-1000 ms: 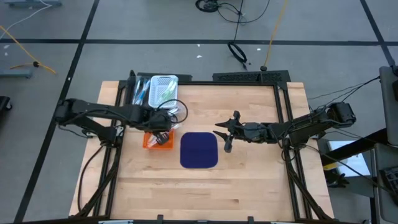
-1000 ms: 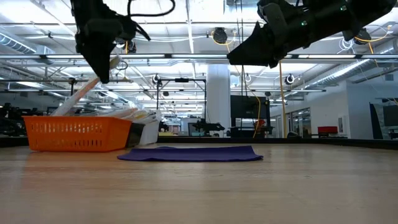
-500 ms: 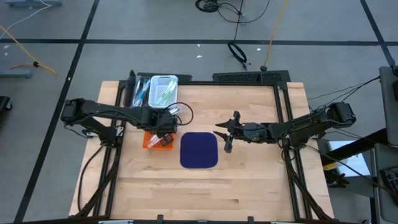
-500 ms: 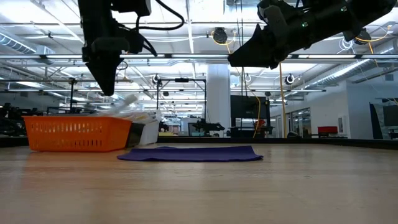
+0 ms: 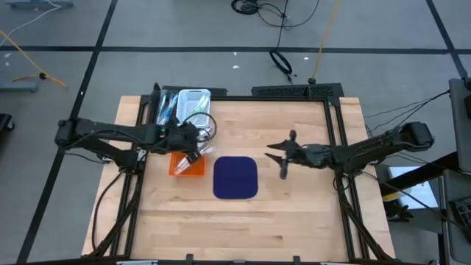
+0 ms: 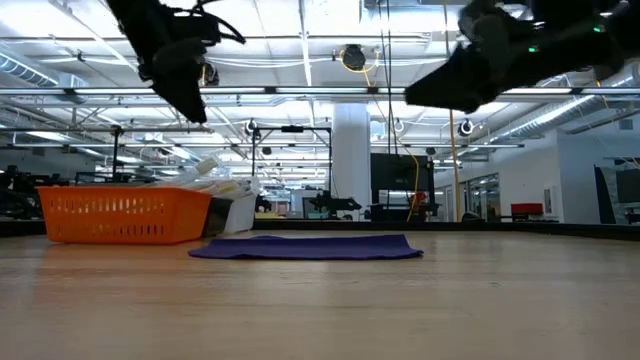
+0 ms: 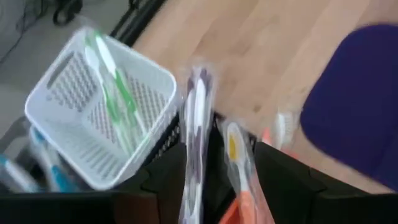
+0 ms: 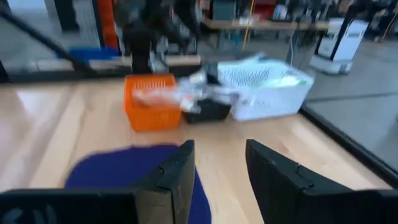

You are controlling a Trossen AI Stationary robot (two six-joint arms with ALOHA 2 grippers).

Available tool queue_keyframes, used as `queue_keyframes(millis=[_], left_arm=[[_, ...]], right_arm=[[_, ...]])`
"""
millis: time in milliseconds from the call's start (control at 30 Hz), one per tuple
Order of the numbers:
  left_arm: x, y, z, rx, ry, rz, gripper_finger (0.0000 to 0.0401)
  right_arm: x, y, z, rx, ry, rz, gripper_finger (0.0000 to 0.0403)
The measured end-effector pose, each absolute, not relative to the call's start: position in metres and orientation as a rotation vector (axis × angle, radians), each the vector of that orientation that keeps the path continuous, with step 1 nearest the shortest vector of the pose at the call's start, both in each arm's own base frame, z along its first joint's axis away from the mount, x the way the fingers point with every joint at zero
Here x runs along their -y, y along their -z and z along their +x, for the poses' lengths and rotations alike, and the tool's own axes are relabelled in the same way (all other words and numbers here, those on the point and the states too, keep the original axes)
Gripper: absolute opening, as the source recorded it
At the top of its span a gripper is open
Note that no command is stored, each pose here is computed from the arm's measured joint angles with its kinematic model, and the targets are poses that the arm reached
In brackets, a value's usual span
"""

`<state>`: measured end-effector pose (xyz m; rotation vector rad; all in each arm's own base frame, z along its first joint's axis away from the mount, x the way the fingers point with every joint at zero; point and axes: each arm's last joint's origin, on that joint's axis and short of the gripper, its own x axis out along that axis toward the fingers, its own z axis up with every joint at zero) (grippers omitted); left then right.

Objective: Pick & Place Toothbrushes
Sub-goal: Return to Home Position

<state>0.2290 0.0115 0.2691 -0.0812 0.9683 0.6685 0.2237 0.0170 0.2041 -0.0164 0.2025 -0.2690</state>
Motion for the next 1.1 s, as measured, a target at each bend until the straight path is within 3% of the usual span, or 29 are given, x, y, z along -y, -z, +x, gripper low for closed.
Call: queue_keyframes(millis=[300, 400, 767, 1100], left_arm=[[-0.018, -0.235, 0.176, -0.662, -0.608, -0.136, 0.0175], [-0.019, -0.217, 0.157, -0.581, -0.583, -0.183, 0.0168], [-0.017, -0.139, 0.117, -0.260, -0.515, -0.313, 0.0152], [-0.021, -0.142, 0.115, -0.207, -0.641, -0.257, 0.0152]], right_arm=[[-0.008, -0.177, 0.149, 0.077, 0.268, 0.067, 0.0132], [-0.005, -0.187, 0.137, 0.227, 0.285, 0.111, 0.0132], [-0.003, -0.188, 0.124, 0.170, 0.326, -0.051, 0.0132], [-0.003, -0.190, 0.120, 0.191, 0.331, -0.062, 0.0132]])
